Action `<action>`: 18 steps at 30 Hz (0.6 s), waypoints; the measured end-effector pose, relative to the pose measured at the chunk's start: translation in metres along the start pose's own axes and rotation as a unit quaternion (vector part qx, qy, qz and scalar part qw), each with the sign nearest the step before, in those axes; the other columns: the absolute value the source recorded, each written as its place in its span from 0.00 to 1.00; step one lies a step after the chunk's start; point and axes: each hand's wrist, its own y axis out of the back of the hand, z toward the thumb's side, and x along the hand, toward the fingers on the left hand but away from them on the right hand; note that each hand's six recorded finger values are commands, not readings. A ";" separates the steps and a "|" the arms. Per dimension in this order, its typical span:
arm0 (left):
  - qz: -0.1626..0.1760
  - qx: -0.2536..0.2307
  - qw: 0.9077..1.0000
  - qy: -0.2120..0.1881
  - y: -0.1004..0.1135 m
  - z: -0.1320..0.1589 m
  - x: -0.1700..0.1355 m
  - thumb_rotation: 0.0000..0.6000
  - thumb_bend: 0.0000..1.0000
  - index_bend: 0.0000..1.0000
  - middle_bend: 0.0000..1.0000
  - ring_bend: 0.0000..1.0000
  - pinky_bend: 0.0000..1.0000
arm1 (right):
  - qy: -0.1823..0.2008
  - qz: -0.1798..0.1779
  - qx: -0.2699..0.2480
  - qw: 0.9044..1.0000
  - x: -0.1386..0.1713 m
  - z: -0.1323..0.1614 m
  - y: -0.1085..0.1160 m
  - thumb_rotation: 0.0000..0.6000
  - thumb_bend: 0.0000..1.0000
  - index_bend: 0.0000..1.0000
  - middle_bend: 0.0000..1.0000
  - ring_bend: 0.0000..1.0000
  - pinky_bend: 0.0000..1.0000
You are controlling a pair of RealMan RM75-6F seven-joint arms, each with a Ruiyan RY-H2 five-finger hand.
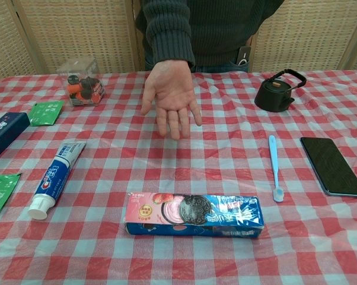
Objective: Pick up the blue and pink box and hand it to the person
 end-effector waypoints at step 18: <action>-0.087 0.008 0.985 -0.150 -0.041 0.075 0.018 1.00 0.00 0.01 0.00 0.02 0.10 | -0.015 0.000 -0.005 1.000 -0.002 -0.007 0.003 1.00 0.00 0.01 0.00 0.00 0.00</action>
